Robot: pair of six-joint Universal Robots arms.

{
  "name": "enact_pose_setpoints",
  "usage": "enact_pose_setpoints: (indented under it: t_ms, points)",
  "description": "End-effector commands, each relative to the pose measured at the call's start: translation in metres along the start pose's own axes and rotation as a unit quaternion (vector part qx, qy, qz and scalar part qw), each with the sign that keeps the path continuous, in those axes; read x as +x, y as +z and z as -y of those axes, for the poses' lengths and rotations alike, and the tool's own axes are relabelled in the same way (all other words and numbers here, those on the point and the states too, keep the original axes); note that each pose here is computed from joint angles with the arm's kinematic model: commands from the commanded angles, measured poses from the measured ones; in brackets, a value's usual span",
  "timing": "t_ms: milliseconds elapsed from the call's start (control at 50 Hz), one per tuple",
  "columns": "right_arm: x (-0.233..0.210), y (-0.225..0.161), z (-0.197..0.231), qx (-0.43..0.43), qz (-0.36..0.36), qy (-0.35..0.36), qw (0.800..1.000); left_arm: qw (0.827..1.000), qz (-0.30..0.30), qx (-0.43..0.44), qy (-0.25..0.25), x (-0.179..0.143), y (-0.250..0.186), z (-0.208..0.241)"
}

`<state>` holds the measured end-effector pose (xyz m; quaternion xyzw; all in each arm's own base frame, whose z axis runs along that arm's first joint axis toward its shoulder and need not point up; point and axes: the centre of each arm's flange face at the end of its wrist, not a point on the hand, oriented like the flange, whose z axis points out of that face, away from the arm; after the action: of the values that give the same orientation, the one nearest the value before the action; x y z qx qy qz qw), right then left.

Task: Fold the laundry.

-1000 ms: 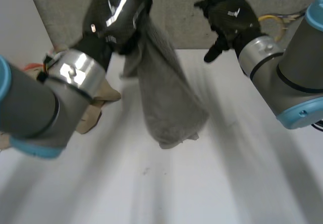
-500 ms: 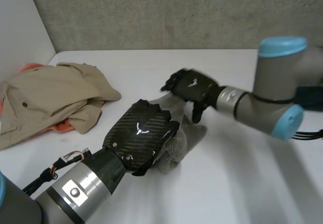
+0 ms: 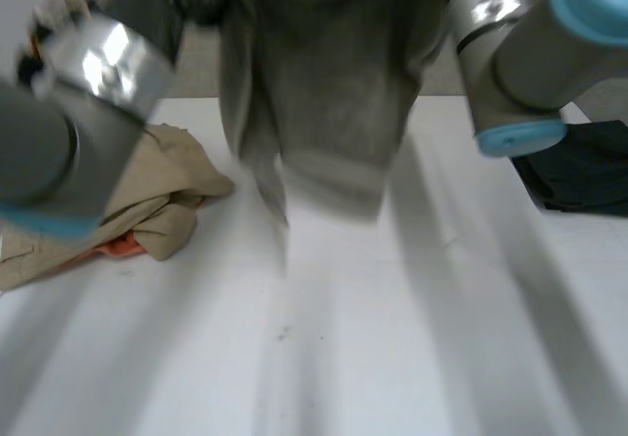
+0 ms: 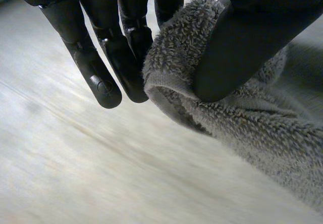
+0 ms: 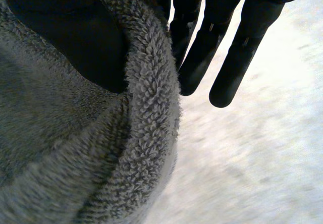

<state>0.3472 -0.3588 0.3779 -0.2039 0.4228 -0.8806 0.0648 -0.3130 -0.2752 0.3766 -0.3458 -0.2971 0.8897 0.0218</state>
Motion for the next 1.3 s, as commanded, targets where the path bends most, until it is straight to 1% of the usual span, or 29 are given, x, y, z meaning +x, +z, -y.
enact_pose_setpoints:
  t_ms: [20,100,120,140,200,220,260,300,340,360,380,420,440,480,500,540,600,660,780,840,940,1020,1040,1060,1080,1140,1200,1220,1300]
  points:
    - [0.020,-0.014,0.022,0.009,-0.015,-0.001,1.000,0.998,0.033,0.047,0.017,-0.021,0.041,0.003]
    - [0.008,-0.037,-0.008,-0.049,0.009,-0.001,0.999,1.000,-0.008,-0.009,-0.018,0.007,0.026,-0.021]
    - [0.003,-0.049,-0.022,-0.077,0.020,-0.001,0.997,0.999,-0.021,-0.027,-0.026,0.016,0.019,-0.028]
    - [0.001,-0.055,-0.030,-0.091,0.025,-0.001,0.996,0.996,-0.045,-0.061,-0.042,0.033,0.005,-0.041]
    - [-0.007,-0.084,-0.059,-0.154,0.048,-0.003,0.987,0.989,-0.078,-0.111,-0.065,0.055,-0.019,-0.056]
    - [-0.009,-0.092,-0.066,-0.171,0.054,-0.004,0.984,0.981,-0.100,-0.143,-0.080,0.070,-0.037,-0.064]
    - [-0.013,-0.110,-0.079,-0.207,0.067,-0.009,0.976,0.972,-0.124,-0.175,-0.095,0.087,-0.058,-0.071]
    - [-0.019,-0.138,-0.096,-0.261,0.093,-0.022,0.961,0.957,-0.160,-0.212,-0.116,0.111,-0.089,-0.076]
    - [-0.021,-0.156,-0.105,-0.294,0.111,-0.034,0.949,0.948,-0.180,-0.228,-0.127,0.124,-0.108,-0.075]
    - [-0.022,-0.173,-0.113,-0.328,0.132,-0.051,0.934,0.944,-0.189,-0.235,-0.132,0.130,-0.116,-0.074]
    - [-0.023,-0.182,-0.117,-0.344,0.144,-0.060,0.926,0.938,-0.203,-0.245,-0.140,0.139,-0.129,-0.071]
    - [-0.024,-0.198,-0.121,-0.372,0.165,-0.079,0.910,0.930,-0.219,-0.253,-0.150,0.149,-0.142,-0.065]
    - [-0.022,-0.210,-0.125,-0.393,0.178,-0.097,0.897,0.928,-0.224,-0.256,-0.152,0.153,-0.146,-0.064]
    - [-0.020,-0.217,-0.128,-0.406,0.185,-0.103,0.889,0.921,-0.239,-0.265,-0.160,0.160,-0.159,-0.058]
    - [-0.018,-0.222,-0.129,-0.415,0.190,-0.106,0.883,0.920,-0.240,-0.264,-0.161,0.160,-0.160,-0.055]
    - [-0.015,-0.223,-0.128,-0.420,0.188,-0.107,0.881,0.919,-0.240,-0.268,-0.161,0.158,-0.162,-0.051]
    - [-0.002,-0.214,-0.116,-0.409,0.166,-0.113,0.890,0.926,-0.223,-0.259,-0.158,0.143,-0.154,-0.042]
    - [0.012,-0.206,-0.101,-0.396,0.146,-0.114,0.900,0.927,-0.206,-0.266,-0.166,0.131,-0.150,-0.039]
    - [0.021,-0.195,-0.080,-0.375,0.126,-0.094,0.914,0.918,-0.121,-0.319,-0.201,0.087,-0.145,-0.058]
    - [0.020,-0.191,-0.067,-0.368,0.144,-0.076,0.916,0.911,-0.091,-0.335,-0.222,0.072,-0.146,-0.072]
    - [0.016,-0.186,-0.047,-0.382,0.203,-0.044,0.900,0.908,-0.055,-0.351,-0.220,0.045,-0.146,-0.101]
    - [0.016,-0.177,-0.034,-0.400,0.241,-0.018,0.884,0.899,-0.065,-0.367,-0.230,0.043,-0.151,-0.131]
    - [0.015,-0.175,-0.036,-0.406,0.247,-0.010,0.880,0.897,-0.069,-0.370,-0.234,0.044,-0.152,-0.137]
    - [0.010,-0.174,-0.045,-0.424,0.260,0.002,0.868,0.895,-0.075,-0.370,-0.236,0.045,-0.152,-0.142]
    - [0.007,-0.172,-0.049,-0.429,0.263,0.004,0.864,0.895,-0.085,-0.367,-0.238,0.046,-0.151,-0.150]
    - [0.000,-0.162,-0.065,-0.439,0.268,0.006,0.858,0.895,-0.099,-0.365,-0.238,0.049,-0.148,-0.162]
    - [-0.020,-0.158,-0.070,-0.433,0.286,0.015,0.855,0.889,-0.113,-0.372,-0.239,0.053,-0.145,-0.177]
    - [-0.025,-0.157,-0.072,-0.433,0.290,0.018,0.854,0.885,-0.118,-0.381,-0.241,0.054,-0.145,-0.183]
    - [-0.048,-0.154,-0.084,-0.424,0.310,0.020,0.851,0.877,-0.123,-0.395,-0.243,0.050,-0.139,-0.189]
